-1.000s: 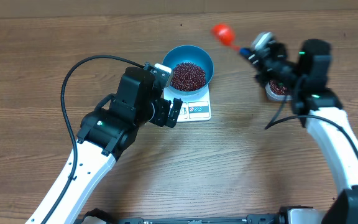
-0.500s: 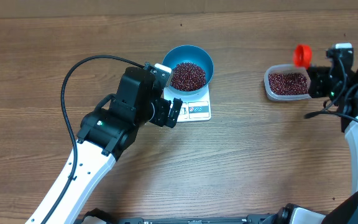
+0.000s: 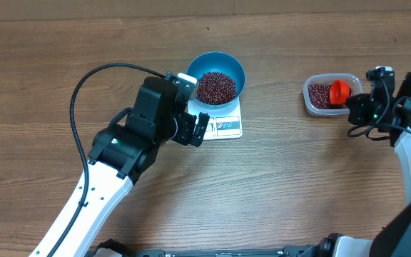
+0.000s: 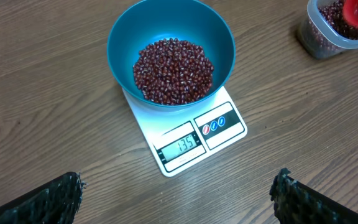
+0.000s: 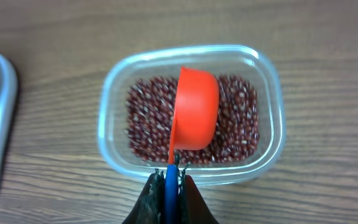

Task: Scoop item into bowl and weigh 150g on scale
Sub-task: 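Lower the red scoop into the bean tub with the right gripper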

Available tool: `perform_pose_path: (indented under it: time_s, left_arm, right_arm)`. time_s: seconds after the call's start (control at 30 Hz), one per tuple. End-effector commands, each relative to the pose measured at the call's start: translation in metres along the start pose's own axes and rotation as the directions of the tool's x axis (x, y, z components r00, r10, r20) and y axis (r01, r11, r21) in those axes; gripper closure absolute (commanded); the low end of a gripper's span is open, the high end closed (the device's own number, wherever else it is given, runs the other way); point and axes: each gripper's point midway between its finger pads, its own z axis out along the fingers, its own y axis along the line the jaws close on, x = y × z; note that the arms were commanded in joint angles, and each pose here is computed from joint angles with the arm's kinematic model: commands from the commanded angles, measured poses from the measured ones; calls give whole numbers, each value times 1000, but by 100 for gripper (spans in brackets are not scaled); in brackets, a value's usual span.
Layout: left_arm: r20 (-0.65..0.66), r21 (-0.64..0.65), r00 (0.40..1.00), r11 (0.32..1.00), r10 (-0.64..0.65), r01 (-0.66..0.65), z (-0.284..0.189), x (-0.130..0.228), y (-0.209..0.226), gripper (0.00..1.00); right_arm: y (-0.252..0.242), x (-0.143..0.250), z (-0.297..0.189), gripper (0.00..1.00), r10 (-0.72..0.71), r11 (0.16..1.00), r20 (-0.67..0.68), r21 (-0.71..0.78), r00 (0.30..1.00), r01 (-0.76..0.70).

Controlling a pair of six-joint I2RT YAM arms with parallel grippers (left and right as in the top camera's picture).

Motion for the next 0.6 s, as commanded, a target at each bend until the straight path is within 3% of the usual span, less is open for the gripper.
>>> perform_pose_path:
  time_s: [0.0, 0.27, 0.57]
  left_arm:
    - [11, 6, 1000, 1000, -16, 16, -2, -3, 0, 0]
    - [11, 6, 1000, 1000, -16, 16, -2, -3, 0, 1]
    - [11, 6, 1000, 1000, -16, 16, -2, -3, 0, 0]
  right_arm:
    - [-11, 12, 16, 96, 13, 1000, -53, 26, 999, -12]
    - [-9, 24, 27, 96, 37, 999, -100, -4, 994, -38]
    - [25, 28, 23, 96, 64, 979, -114, -188, 991, -85]
